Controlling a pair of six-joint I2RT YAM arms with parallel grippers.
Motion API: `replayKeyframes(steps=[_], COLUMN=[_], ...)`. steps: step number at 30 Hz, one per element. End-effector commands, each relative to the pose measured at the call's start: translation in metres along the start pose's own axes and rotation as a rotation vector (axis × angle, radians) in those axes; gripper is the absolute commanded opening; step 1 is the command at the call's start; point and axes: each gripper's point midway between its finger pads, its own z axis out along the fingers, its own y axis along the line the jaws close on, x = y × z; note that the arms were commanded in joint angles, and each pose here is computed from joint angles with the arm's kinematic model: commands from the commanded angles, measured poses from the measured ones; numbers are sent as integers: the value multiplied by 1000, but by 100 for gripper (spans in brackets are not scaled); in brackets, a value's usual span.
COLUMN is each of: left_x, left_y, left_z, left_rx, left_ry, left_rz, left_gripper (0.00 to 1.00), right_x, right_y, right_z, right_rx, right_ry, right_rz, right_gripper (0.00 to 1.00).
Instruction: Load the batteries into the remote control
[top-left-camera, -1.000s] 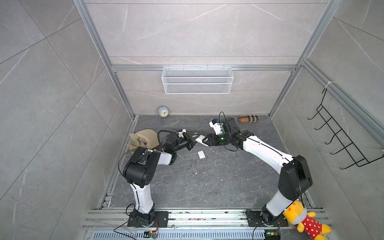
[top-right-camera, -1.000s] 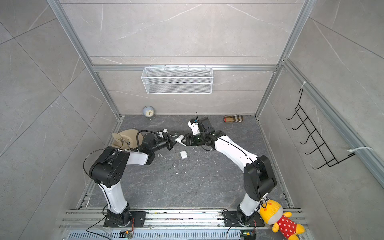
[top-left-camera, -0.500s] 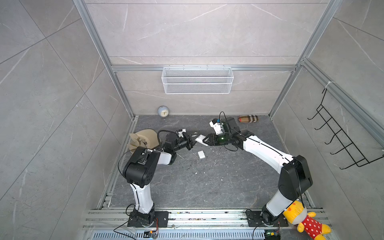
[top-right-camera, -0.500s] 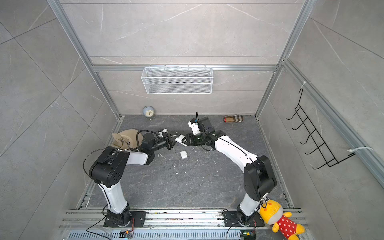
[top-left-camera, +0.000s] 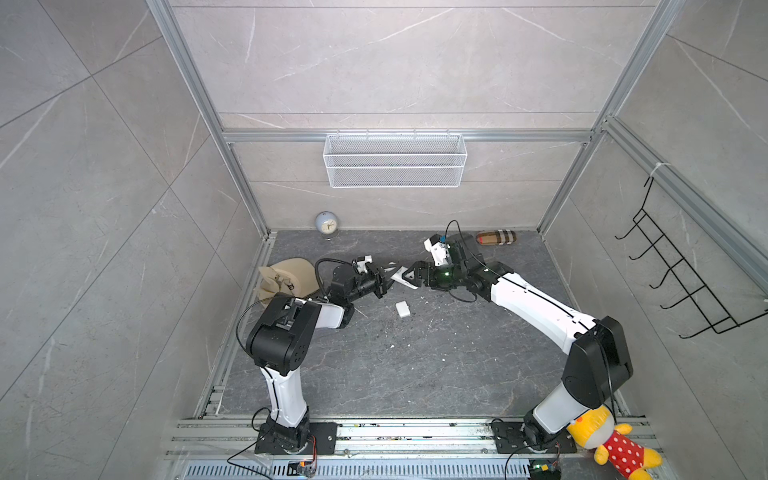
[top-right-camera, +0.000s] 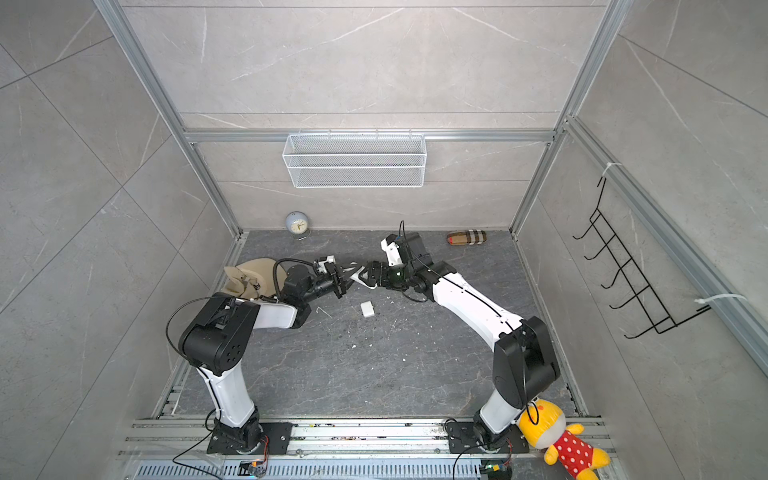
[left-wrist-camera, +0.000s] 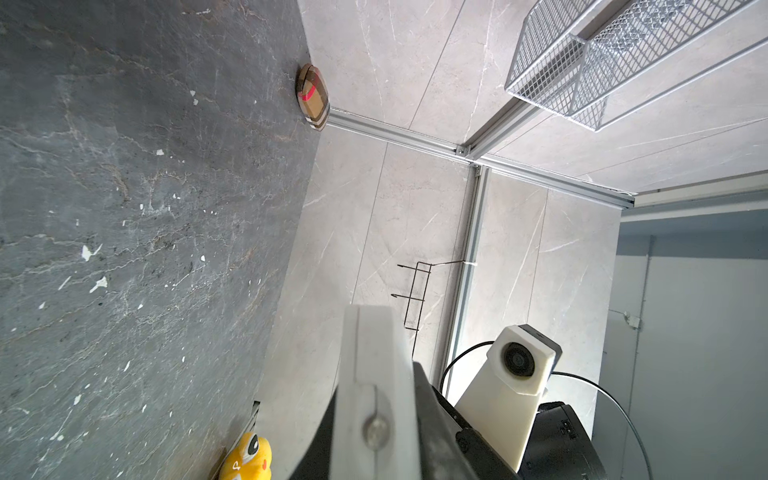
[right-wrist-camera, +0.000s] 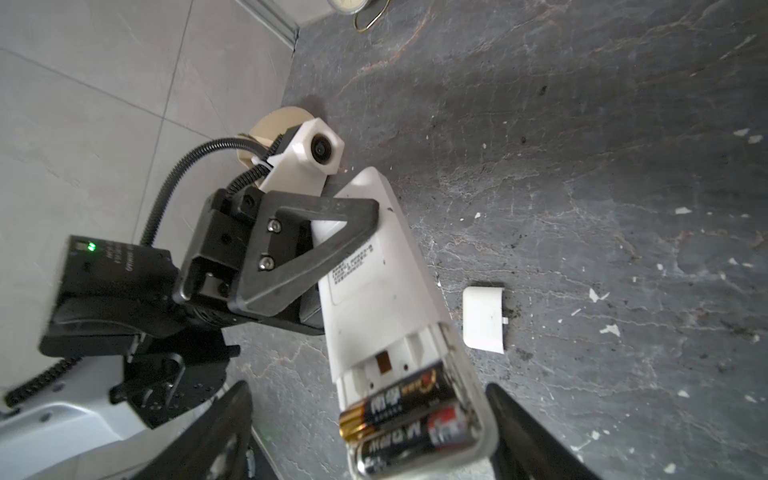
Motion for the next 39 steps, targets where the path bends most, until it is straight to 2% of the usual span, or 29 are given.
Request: replayKeyframes(steps=[1,6,12,20,28,39], left_x=[5,-1,-2,-1,-2,-4], left_y=[-45,-49,-52,-51,-48,-40], left_z=[0,0,2,5,9,13], left_rx=[119,144,162,163,184,175], left_ry=[-7,-53,-68,-70,-58,-60], left_rz=[84,86,67,50,1,-25], left_gripper=[0,0,0,0,0,0], right_x=[-12,-10,-10,-11,-12,-13], right_y=[-4,-4,-6,-1,-1,6], right_z=[-13,-7,-1,5,9,11], right_rx=[-21,-133,-185,-231,-241,-255], right_ry=[-73,-104,-125,-126,-127,-125], right_rz=[195,413,518,533,554,544], right_gripper=[86,84,77,65,42,31])
